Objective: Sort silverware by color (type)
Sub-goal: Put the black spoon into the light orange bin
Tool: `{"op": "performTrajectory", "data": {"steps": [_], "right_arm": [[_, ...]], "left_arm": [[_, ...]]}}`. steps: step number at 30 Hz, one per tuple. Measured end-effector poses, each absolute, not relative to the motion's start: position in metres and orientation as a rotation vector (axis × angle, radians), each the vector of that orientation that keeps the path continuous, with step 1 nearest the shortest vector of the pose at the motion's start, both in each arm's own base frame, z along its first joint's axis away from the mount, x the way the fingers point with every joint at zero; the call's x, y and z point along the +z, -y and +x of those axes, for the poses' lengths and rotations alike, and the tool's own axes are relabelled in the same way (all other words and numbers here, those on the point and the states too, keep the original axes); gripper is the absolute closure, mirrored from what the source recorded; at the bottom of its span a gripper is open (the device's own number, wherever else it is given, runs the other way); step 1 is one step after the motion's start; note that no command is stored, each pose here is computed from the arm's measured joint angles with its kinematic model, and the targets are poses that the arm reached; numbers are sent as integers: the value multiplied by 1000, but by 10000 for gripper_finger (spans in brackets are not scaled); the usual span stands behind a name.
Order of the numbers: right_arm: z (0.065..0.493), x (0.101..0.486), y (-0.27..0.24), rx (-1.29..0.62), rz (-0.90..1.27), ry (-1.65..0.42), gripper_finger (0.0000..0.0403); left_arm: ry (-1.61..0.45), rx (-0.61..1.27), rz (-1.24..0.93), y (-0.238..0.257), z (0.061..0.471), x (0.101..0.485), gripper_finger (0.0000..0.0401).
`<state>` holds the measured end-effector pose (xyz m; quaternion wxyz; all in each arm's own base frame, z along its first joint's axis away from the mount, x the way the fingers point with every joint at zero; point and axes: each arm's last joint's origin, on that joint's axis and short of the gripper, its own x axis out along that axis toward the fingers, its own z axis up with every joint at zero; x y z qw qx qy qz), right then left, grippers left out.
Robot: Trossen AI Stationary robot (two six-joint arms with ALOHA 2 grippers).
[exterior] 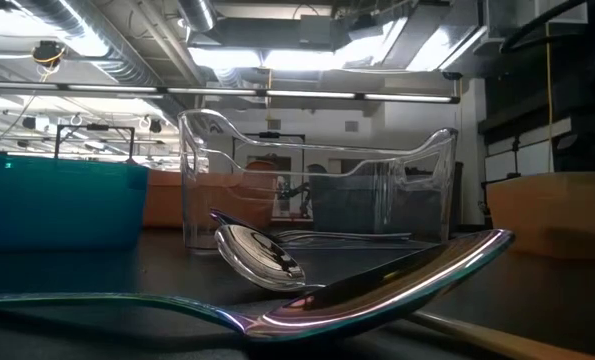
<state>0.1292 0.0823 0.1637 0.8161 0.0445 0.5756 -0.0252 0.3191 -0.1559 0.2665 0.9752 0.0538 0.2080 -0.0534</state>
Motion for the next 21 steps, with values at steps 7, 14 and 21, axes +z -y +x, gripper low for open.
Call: {"op": "performTrajectory", "data": {"steps": [7, 14, 21], "right_arm": [[128, 160, -81, -60, 88, -1225, 402], [128, 160, -81, -60, 88, -1226, 402], [128, 160, -81, -61, 87, -1230, 366]], "left_arm": [[-420, -107, 108, 156, 319, 266, 299], [-420, -107, 105, 156, 319, 266, 299], [-422, -106, 82, 156, 319, 266, 299]]}}
